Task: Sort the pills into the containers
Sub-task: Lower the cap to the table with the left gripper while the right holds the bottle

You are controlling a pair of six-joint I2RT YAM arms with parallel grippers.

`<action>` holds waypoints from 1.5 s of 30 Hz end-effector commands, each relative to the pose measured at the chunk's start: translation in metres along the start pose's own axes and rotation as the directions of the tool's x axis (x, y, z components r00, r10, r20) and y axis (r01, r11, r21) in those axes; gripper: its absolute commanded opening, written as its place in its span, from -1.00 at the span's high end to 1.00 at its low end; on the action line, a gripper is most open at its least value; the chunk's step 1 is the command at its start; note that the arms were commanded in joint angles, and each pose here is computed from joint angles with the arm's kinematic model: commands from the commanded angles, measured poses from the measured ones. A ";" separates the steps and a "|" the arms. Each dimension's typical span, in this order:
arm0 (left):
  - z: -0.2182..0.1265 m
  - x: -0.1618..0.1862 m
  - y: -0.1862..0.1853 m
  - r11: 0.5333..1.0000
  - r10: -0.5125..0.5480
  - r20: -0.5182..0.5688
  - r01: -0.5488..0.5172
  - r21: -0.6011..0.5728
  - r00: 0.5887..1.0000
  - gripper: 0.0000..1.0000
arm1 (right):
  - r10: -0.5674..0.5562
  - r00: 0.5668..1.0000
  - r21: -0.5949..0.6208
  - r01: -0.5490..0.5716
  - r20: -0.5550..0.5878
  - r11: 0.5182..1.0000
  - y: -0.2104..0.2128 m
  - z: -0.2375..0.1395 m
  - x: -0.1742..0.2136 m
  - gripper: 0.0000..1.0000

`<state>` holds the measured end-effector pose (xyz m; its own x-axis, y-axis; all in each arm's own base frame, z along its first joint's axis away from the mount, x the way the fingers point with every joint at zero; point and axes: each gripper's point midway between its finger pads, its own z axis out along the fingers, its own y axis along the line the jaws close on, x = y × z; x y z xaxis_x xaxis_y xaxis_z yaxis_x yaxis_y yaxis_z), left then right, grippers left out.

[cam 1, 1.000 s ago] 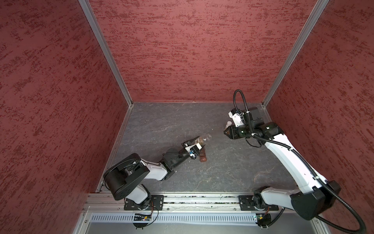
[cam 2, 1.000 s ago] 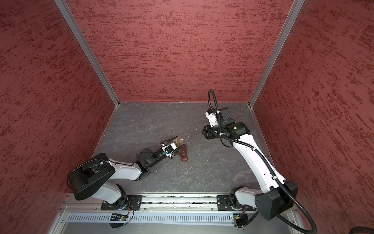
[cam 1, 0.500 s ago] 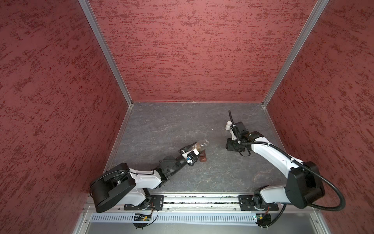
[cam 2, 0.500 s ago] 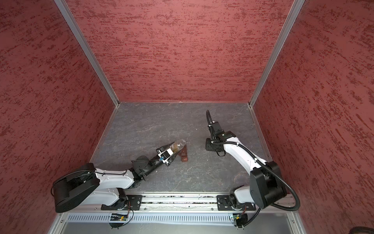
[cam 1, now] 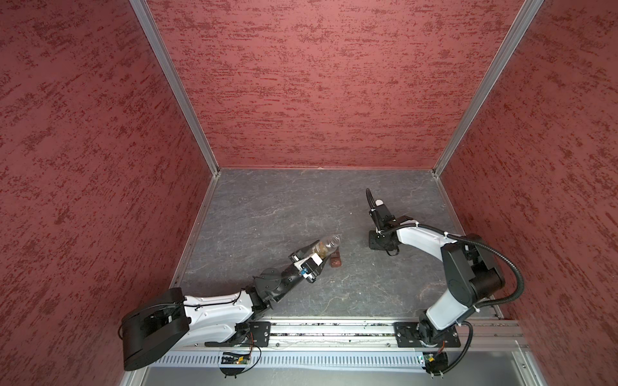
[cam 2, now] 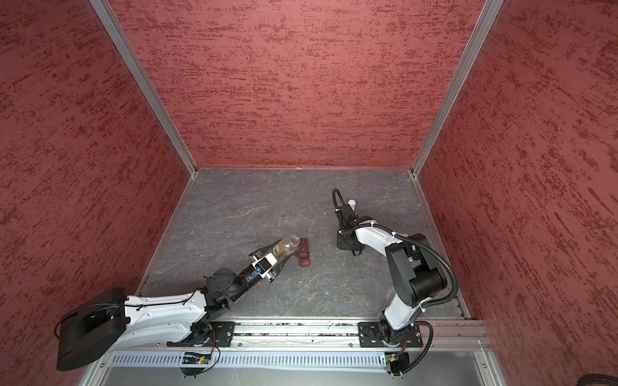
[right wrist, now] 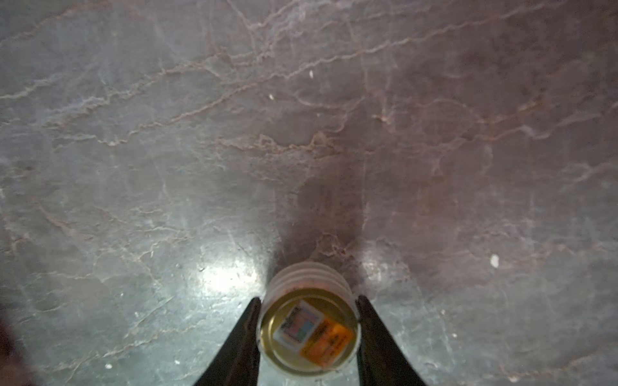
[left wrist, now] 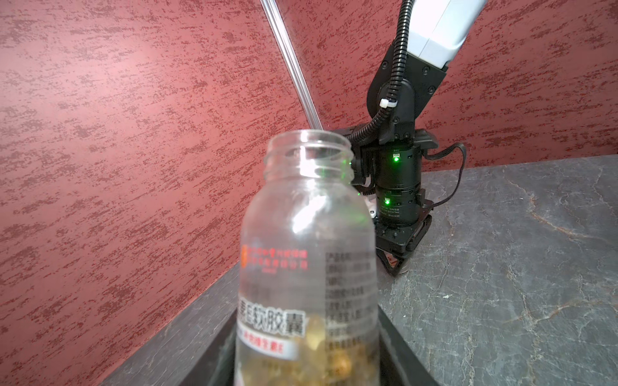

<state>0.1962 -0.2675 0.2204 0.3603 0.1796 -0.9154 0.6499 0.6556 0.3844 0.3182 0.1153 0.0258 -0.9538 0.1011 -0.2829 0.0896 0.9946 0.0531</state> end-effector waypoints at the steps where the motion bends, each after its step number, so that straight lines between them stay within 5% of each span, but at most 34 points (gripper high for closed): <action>1: -0.004 0.008 -0.004 1.000 -0.003 -0.047 0.003 0.015 0.999 1.00 | 0.000 0.997 0.007 -0.001 0.073 1.000 0.004 -0.003 -0.019 0.24; 7: -0.012 0.010 -0.006 1.000 -0.017 -0.076 0.018 0.020 0.997 1.00 | -0.006 0.998 0.012 0.005 0.068 1.000 0.002 -0.003 -0.017 -0.10; 14: -0.015 0.006 -0.006 0.999 -0.010 -0.091 0.013 0.039 0.996 1.00 | -0.005 0.995 -0.011 0.007 0.095 1.000 0.006 -0.017 -0.025 -0.21; 28: 0.021 0.016 0.019 0.973 0.030 -0.258 0.031 0.230 0.966 1.00 | 0.144 0.941 -0.345 -0.031 0.306 0.938 0.031 -0.130 -0.030 -0.24; 35: 0.036 0.048 0.013 0.908 0.161 -0.476 0.059 0.415 0.865 1.00 | 0.152 0.929 -0.387 -0.010 0.339 0.922 0.024 -0.145 -0.012 -0.22; 45: 0.031 0.078 0.009 0.897 0.120 -0.510 0.128 0.424 0.852 1.00 | 0.127 0.928 -0.412 0.031 0.351 0.910 0.028 -0.147 -0.006 -0.22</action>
<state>0.2559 -0.2672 0.1670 0.0568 0.6048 -0.7944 0.8905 0.3292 0.3142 0.2849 0.1330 0.1668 -0.7799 0.2384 -0.5787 -0.0342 0.9070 0.4198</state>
